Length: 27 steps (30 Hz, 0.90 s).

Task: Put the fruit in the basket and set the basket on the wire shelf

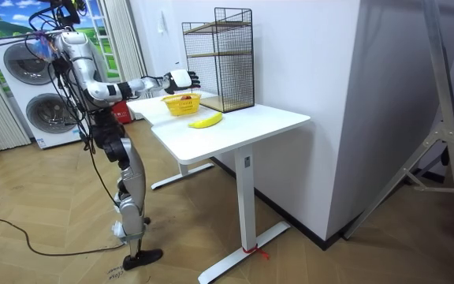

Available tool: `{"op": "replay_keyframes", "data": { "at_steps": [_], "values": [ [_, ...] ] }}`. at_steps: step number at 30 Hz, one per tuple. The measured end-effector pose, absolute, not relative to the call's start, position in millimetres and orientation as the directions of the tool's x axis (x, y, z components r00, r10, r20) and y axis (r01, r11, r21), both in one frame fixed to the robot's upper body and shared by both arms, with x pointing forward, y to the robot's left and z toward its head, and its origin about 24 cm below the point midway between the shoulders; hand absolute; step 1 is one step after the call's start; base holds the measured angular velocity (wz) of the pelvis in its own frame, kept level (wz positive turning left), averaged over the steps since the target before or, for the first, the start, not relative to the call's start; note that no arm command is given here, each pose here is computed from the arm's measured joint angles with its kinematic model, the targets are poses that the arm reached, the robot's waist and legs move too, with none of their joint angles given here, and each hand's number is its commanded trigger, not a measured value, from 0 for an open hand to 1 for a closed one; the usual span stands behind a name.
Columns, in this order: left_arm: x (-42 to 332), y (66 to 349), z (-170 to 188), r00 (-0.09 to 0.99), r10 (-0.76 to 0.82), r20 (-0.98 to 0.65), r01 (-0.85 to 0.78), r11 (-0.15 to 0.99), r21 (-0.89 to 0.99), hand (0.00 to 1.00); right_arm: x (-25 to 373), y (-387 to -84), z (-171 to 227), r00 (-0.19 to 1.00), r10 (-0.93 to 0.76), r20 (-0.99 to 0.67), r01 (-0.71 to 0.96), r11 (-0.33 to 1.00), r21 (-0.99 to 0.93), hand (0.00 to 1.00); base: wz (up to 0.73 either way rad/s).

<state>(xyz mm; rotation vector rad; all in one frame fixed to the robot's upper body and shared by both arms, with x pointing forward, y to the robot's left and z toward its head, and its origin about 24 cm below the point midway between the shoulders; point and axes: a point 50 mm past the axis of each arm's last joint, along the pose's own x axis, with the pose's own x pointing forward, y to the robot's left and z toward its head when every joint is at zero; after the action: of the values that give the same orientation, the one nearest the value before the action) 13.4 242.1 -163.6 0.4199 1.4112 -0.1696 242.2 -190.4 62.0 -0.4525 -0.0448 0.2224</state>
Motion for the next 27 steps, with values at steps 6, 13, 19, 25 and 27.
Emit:
{"op": "replay_keyframes", "data": {
  "at_steps": [6, 13, 19, 25, 27],
  "values": [
    [2.4, 241.4, -164.7, 0.133, 0.128, -0.983, 0.359, 0.918, 0.168, 0.0, 243.6, -209.1, 79.5, 0.989, 0.109, 0.097, -0.065, 0.926, -0.371, 0.0, 0.0],
    [-2.9, 245.2, -163.5, 0.127, 0.143, -0.982, 0.323, 0.93, 0.177, 0.0, 241.9, -232.4, 91.2, 0.98, -0.062, 0.188, 0.125, 0.929, -0.349, 0.0, 0.0],
    [-1.6, 248.6, -162.4, 0.136, 0.156, -0.978, 0.292, 0.937, 0.19, 0.0, 240.3, -241.7, 93.6, 0.962, -0.156, 0.222, 0.232, 0.898, -0.375, 0.0, -0.02],
    [-2.5, 249.4, -162.0, 0.132, 0.161, -0.978, 0.287, 0.938, 0.193, 0.0, 237.4, -268.4, 80.2, 0.946, -0.276, 0.17, 0.322, 0.86, -0.396, 0.0, -0.01],
    [-4.1, 249.8, -162.1, 0.119, 0.165, -0.979, 0.285, 0.939, 0.193, 0.0, 236.9, -271.7, 74.8, 0.943, -0.298, 0.151, 0.334, 0.854, -0.399, 0.0, -0.04]
  ]
}}
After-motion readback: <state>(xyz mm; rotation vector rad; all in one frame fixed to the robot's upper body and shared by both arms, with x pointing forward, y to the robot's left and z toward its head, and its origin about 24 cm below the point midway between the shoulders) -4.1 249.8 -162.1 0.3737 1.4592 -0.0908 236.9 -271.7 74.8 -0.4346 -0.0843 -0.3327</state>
